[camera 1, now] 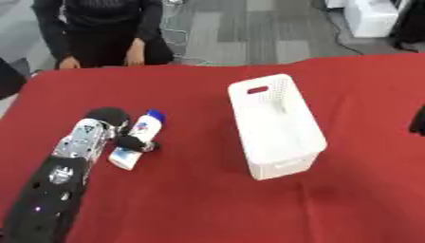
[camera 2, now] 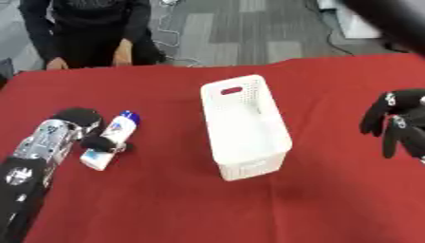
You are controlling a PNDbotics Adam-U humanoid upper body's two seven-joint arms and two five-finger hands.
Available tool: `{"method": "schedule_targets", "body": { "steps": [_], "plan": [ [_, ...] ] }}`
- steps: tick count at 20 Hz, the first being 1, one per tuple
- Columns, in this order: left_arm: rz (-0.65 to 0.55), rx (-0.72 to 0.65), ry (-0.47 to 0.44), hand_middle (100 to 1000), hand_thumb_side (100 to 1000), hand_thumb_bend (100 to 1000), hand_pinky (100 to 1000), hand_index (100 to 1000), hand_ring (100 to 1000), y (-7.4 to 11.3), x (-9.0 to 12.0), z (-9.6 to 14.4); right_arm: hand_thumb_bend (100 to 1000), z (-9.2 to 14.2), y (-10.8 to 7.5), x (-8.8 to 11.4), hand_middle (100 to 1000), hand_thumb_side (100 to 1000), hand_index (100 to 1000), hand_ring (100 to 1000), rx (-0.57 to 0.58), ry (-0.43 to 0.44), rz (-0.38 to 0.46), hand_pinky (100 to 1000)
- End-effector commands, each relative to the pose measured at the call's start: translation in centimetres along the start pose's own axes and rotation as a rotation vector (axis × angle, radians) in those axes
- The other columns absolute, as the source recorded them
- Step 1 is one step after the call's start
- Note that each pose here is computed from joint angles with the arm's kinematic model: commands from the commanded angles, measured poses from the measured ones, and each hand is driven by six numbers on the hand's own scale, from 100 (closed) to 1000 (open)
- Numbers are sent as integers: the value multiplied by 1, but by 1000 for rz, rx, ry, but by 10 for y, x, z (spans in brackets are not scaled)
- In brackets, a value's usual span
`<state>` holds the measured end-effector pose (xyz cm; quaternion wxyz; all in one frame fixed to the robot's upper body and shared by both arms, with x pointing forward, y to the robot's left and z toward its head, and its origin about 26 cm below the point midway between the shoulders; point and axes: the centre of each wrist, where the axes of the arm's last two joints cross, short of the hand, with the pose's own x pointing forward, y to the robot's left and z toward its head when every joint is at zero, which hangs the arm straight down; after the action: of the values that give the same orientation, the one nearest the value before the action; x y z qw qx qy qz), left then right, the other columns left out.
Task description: Pick up objects on the table and place them in the box.
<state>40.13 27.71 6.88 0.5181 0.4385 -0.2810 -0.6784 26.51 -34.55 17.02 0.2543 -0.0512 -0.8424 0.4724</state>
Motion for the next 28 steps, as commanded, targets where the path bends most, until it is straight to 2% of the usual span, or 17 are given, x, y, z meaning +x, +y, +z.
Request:
{"method": "schedule_targets", "body": {
  "steps": [1,7,12,17,20,27,28],
  "plan": [
    [-21,28,15,622,944,519,417,608,619,10,-4,3,198,-4,-11,3,510,1000,341,474,164,-135,114,332],
    [-28,32,21,513,884,448,365,542,535,11,-4,3,198,-4,-11,3,509,1000,339,474,163,-136,114,332],
    [-28,28,27,487,864,393,346,527,509,10,-3,3,198,-4,-11,3,510,1000,340,474,164,-134,113,332],
    [-14,18,24,474,891,344,333,518,496,6,-2,2,198,-3,-11,3,509,1000,340,474,164,-134,113,332],
    [-3,19,21,458,925,282,310,508,480,4,-1,1,199,-3,-11,3,509,1000,340,474,165,-134,114,332],
    [15,19,15,421,926,249,269,482,447,-1,1,0,199,-4,-10,3,509,1000,341,474,165,-135,115,332],
    [16,21,15,393,926,241,243,465,419,-1,2,0,199,-4,-10,3,509,1000,342,474,165,-135,115,332]
  ]
}}
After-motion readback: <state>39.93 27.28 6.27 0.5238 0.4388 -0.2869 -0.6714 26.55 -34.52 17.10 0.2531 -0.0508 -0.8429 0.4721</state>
